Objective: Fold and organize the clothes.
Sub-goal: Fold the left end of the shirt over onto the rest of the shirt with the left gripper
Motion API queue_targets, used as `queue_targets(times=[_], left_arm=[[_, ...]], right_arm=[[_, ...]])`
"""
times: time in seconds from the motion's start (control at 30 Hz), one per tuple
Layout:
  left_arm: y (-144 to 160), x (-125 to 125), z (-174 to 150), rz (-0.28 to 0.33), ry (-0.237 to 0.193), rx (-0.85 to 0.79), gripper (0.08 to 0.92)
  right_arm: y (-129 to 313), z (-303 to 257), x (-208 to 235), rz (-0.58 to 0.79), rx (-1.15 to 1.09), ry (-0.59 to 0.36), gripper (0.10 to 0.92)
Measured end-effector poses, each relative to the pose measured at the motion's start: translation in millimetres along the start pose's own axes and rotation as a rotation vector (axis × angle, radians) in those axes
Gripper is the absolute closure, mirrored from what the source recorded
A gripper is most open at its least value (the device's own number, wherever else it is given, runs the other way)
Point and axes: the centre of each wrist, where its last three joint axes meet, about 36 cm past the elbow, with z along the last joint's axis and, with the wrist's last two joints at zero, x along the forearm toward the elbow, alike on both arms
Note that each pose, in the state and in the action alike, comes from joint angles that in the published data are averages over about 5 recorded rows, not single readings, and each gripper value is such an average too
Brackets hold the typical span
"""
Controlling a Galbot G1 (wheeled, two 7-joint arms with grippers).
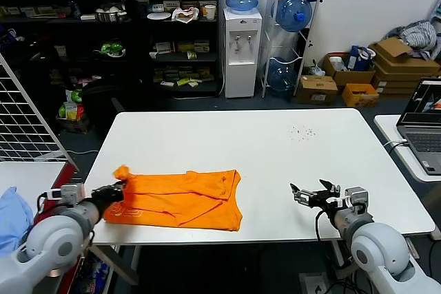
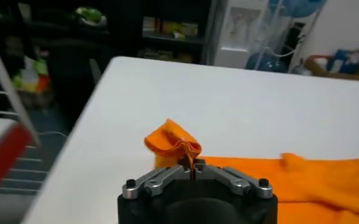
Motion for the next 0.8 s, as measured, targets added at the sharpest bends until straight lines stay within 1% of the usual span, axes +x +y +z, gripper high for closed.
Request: queue_targets(times=[0.2,0.47,0.67,0.8], left_arm=[[-46,-7,0,0.084,0.033,0.103,0.895],[-98,-21,-1,0.166,0.069,0.177,0.895],[-126,-26,2,0.21,0.098,0.201,0.895],[-140,-27,3,0.233,0.107,0.214,0.895]], right_arm=[[4,8,5,0.01,-0.008,0.01,0.101],[8,14,9,0.017,-0.015,0.017,0.101],[8,15,9,0.02,-0.015,0.018,0.101],[9,15,8,0.018,-0.016,0.019,0.101]])
